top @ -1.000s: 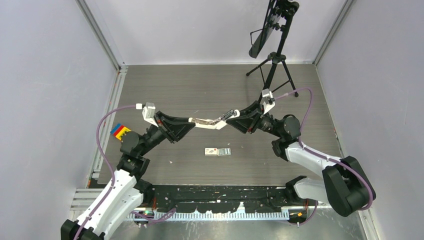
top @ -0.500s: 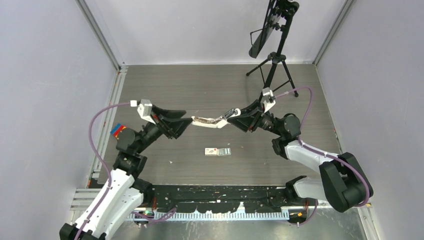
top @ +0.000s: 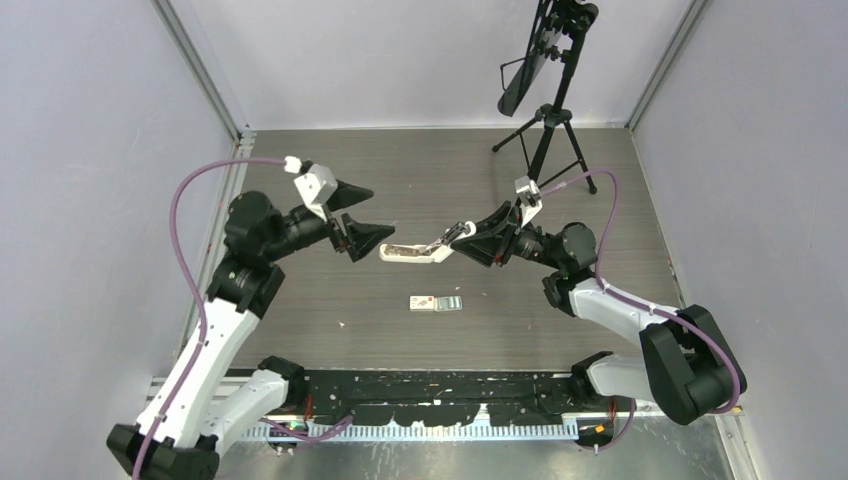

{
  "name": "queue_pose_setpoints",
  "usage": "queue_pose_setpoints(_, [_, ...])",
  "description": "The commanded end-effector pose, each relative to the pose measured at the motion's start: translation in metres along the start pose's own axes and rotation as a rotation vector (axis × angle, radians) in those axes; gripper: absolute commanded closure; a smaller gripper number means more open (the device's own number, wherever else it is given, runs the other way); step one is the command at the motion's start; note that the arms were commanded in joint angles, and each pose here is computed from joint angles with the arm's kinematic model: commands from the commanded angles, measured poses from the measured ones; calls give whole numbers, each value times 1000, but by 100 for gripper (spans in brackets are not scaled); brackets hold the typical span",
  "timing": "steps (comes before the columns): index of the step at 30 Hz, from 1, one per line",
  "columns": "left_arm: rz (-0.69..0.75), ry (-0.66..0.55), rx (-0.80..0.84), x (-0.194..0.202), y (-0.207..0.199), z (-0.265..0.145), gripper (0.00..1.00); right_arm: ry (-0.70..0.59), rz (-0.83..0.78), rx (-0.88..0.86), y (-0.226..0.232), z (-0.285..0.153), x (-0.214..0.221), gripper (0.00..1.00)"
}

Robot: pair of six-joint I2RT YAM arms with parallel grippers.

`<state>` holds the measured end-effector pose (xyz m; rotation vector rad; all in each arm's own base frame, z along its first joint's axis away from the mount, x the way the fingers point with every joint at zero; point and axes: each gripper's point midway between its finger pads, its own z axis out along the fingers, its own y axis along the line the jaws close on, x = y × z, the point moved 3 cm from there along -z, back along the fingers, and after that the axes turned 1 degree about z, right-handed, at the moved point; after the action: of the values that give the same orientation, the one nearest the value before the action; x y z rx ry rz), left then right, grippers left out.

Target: Load the staples into the stapler

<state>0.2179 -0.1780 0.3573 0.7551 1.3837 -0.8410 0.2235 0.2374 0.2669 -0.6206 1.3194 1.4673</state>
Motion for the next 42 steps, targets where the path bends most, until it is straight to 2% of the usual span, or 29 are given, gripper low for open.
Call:
queue_pose_setpoints(1, [34, 142, 216, 21, -15, 9, 15, -13, -113, -37, 10, 9, -16, 100])
queue_pose_setpoints(9, [143, 269, 386, 52, -45, 50, 16, 22, -125, -31, 11, 14, -8, 100])
queue_pose_setpoints(17, [154, 363, 454, 82, -51, 68, 25, 64, -149, -23, 13, 17, 2, 100])
queue_pose_setpoints(28, [128, 416, 515, 102, -62, 73, 55, 64, -154, -18, 11, 17, 4, 100])
queue_pose_setpoints(32, [123, 418, 522, 105, -64, 75, 74, 70, -148, -15, 10, 18, 7, 100])
queue_pose_setpoints(34, [128, 421, 515, 105, -63, 75, 89, 72, -146, -13, 9, 17, 8, 100])
queue_pose_setpoints(36, [150, 436, 502, 106, -60, 74, 100, 70, -143, 0, 8, 16, 9, 100])
queue_pose_setpoints(39, [193, 477, 485, 109, -55, 67, 100, 70, -146, 30, 5, 13, 11, 98])
queue_pose_setpoints(42, [256, 528, 474, 114, -49, 59, 100, 65, -145, 61, 5, 8, 13, 83])
